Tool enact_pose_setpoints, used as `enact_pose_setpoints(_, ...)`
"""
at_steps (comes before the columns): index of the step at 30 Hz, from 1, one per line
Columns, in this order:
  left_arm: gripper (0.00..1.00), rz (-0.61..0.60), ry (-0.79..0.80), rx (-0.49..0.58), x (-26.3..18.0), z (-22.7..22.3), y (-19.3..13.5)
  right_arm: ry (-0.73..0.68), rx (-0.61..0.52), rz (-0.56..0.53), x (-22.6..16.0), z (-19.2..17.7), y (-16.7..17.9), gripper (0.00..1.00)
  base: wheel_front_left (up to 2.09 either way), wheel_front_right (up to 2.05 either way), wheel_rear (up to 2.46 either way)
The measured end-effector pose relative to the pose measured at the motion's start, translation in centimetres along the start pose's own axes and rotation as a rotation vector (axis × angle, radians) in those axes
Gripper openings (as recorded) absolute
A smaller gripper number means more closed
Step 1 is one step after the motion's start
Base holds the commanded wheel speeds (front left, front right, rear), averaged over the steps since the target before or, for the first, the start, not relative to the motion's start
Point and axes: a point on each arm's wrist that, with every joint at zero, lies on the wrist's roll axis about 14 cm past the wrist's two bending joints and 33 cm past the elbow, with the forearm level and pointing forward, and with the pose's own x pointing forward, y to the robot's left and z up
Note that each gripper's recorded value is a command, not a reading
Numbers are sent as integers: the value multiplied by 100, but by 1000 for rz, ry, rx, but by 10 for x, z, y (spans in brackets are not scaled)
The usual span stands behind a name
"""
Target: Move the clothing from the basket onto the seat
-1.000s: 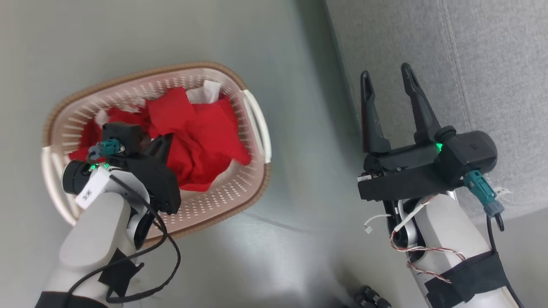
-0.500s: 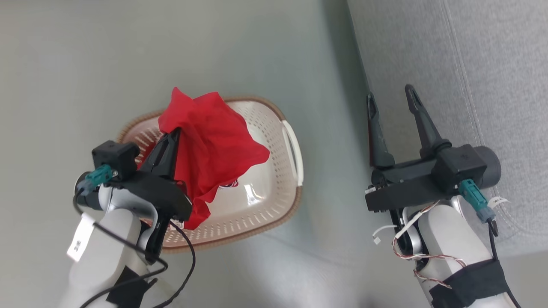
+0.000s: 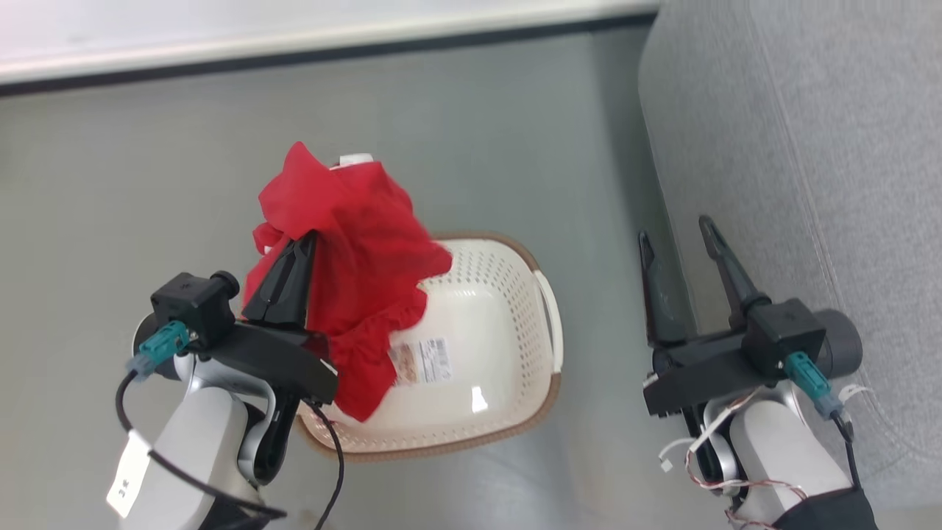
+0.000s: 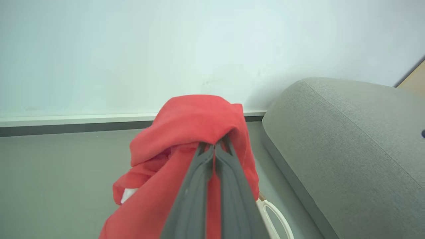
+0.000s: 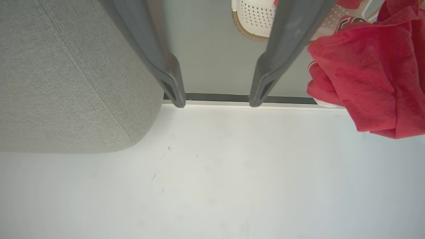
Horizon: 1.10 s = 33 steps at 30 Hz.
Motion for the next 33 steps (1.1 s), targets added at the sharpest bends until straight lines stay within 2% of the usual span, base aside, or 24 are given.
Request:
enact_pose_setpoints(11, 0, -17, -193, 98, -41, 74, -17, -46, 17, 61, -20, 26, 21, 100, 0, 0, 0)
enact_pose_setpoints(20, 0, -109, -352, 141, -73, 125, -60, -78, 20, 95, -40, 42, 32, 100, 0, 0, 0)
enact_pose_setpoints(27, 0, -210, -433, 168, -96, 143, -104, -100, 26, 96, -56, 53, 33, 100, 0, 0, 0)
enact_pose_setpoints(33, 0, -271, -443, 164, -108, 145, -130, -100, 33, 85, -70, 53, 29, 100, 0, 0, 0)
